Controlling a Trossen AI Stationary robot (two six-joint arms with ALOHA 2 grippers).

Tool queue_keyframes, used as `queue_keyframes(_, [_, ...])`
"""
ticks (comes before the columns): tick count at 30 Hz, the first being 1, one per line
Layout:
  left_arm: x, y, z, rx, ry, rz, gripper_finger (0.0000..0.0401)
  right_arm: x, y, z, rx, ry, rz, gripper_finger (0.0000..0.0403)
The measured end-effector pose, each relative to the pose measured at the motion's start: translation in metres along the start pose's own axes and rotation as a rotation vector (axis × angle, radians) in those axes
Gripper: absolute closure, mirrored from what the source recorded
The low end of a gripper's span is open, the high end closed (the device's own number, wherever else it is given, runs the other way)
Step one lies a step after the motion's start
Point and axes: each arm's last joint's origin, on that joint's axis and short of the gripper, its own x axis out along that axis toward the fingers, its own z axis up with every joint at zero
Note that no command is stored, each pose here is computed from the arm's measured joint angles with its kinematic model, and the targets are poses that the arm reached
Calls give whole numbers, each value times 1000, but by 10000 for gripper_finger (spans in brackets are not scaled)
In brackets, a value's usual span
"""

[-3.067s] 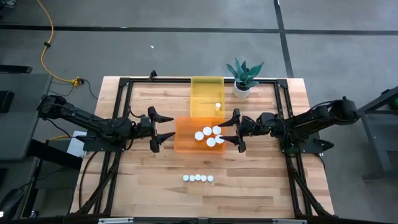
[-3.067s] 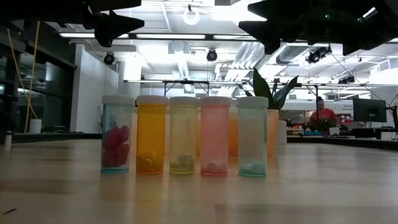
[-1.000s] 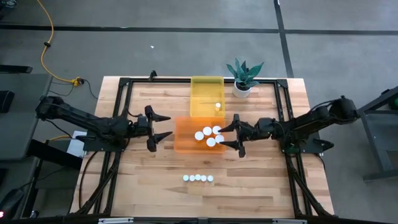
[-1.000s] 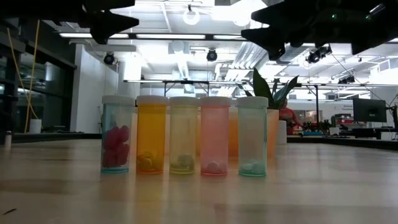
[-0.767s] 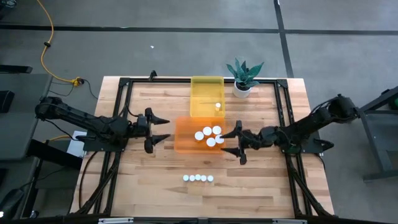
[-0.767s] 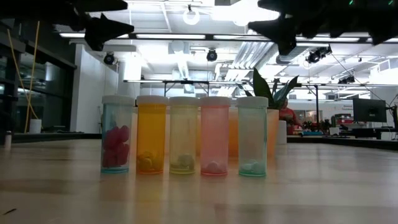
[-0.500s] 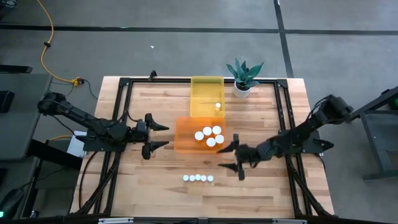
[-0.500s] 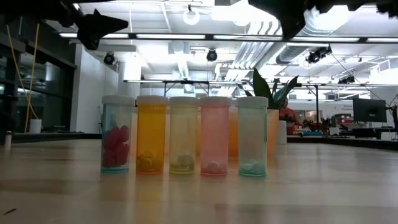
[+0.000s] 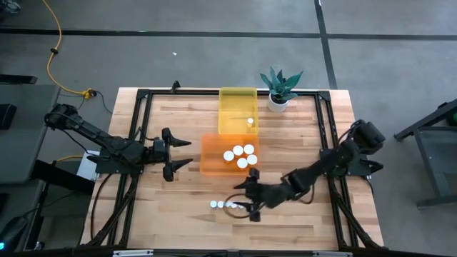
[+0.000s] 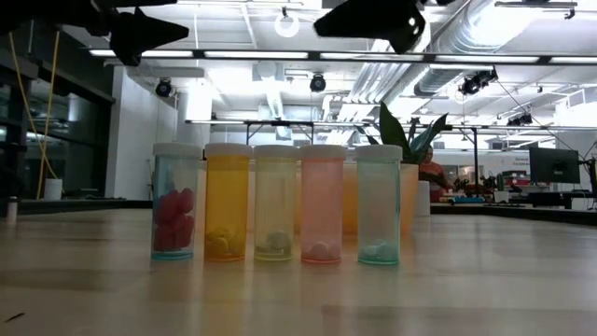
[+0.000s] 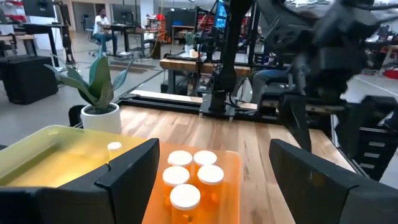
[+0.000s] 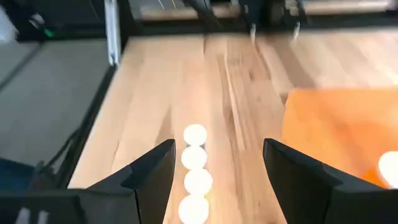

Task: Pick and place medicine bottles into bin by pill shape (circle, oval)
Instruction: Put the small blue pill bottle into the yellow bin

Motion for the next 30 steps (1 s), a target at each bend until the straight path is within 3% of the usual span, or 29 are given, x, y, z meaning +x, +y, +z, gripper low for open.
queue_keyframes(6, [0, 0, 2, -12, -14, -1, 110, 14, 23, -5, 5, 185, -47, 166])
queue_keyframes(12, [0, 0, 1, -23, -12, -2, 110, 17, 41, -31, 33, 245, -118, 166])
queue_keyframes(16, [0, 0, 1, -23, -12, -3, 110, 17, 42, -40, 48, 262, -172, 166])
queue_keyframes(30, [0, 0, 1, -18, -11, -4, 110, 33, 38, -56, 46, 324, -192, 166])
